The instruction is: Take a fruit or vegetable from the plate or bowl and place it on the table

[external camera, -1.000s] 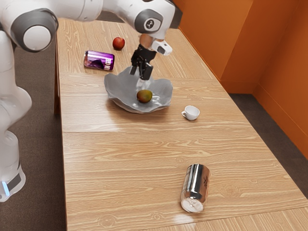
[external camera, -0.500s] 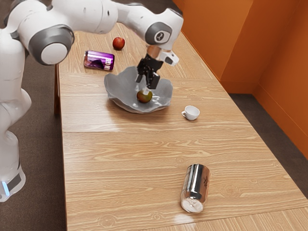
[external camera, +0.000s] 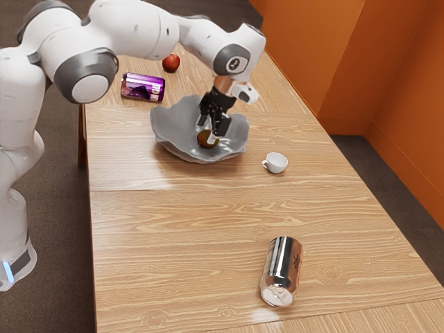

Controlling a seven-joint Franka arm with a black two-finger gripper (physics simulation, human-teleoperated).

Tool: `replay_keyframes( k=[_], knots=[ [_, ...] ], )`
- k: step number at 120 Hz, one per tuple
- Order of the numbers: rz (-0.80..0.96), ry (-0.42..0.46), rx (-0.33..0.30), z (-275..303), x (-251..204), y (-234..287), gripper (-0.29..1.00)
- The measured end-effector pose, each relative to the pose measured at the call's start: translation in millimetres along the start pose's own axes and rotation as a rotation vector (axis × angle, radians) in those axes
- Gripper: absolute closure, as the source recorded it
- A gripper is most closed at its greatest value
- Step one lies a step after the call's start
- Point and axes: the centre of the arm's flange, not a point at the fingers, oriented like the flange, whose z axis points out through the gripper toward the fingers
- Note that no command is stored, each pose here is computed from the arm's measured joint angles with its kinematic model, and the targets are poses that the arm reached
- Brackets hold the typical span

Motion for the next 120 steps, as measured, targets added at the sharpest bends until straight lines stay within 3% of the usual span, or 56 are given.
replay_keyframes(
  k=[120],
  knots=[
    [0.039, -0.027, -0.008, 29, 16, -1, 0.01]
  ],
)
